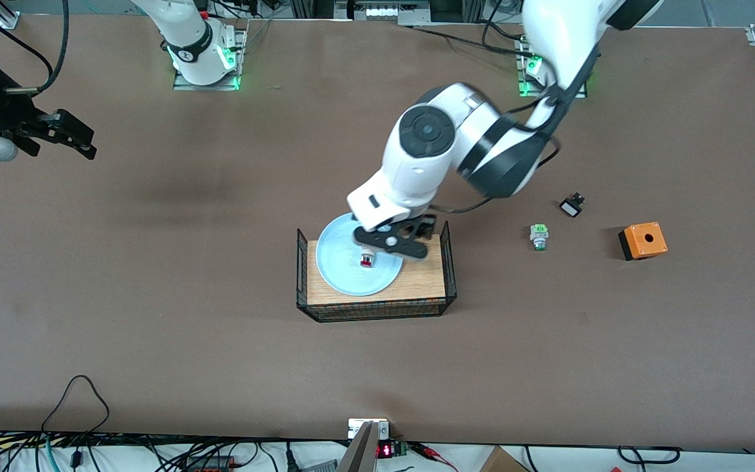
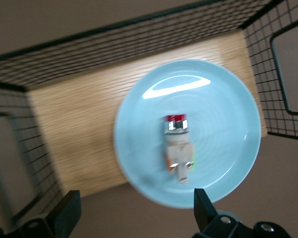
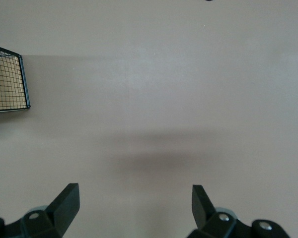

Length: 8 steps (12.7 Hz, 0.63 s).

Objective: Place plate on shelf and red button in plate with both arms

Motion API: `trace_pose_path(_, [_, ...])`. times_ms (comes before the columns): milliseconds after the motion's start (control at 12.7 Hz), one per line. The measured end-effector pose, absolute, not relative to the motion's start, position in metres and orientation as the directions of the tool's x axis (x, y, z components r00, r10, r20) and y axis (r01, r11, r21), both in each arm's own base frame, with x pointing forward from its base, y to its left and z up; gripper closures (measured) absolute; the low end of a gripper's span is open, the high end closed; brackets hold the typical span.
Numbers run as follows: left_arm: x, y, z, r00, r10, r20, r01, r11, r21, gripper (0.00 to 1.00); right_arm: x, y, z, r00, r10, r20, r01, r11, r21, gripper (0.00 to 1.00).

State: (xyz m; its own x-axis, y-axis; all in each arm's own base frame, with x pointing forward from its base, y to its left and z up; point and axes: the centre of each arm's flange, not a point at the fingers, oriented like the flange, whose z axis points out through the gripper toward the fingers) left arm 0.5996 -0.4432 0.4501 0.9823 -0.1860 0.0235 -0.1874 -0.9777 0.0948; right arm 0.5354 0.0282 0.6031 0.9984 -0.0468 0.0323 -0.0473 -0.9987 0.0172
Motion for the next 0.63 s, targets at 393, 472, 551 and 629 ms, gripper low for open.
trace_pose_path(393, [0.627, -0.297, 0.524, 0.977, -0.193, -0.088, -0.194, -0.981, 0.003, 0.00, 0.561, 0.028, 0.612, 0.997, -0.047, 0.063, -0.048, -0.999, 0.010, 0.00])
trace_pose_path(472, [0.636, -0.268, 0.526, 0.974, -0.204, -0.102, -0.205, -0.979, 0.001, 0.00, 0.565, 0.028, 0.611, 0.997, -0.048, 0.064, -0.048, -0.999, 0.009, 0.00])
trace_pose_path(551, [0.643, -0.239, 0.528, 0.970, -0.207, -0.124, -0.209, -0.978, -0.001, 0.00, 0.568, 0.028, 0.608, 0.997, -0.048, 0.060, -0.049, -0.999, 0.009, 0.00])
trace_pose_path(629, [0.646, -0.213, 0.530, 0.966, -0.207, -0.154, -0.210, -0.978, -0.004, 0.00, 0.570, 0.028, 0.605, 0.997, -0.048, 0.054, -0.049, -0.999, 0.009, 0.00])
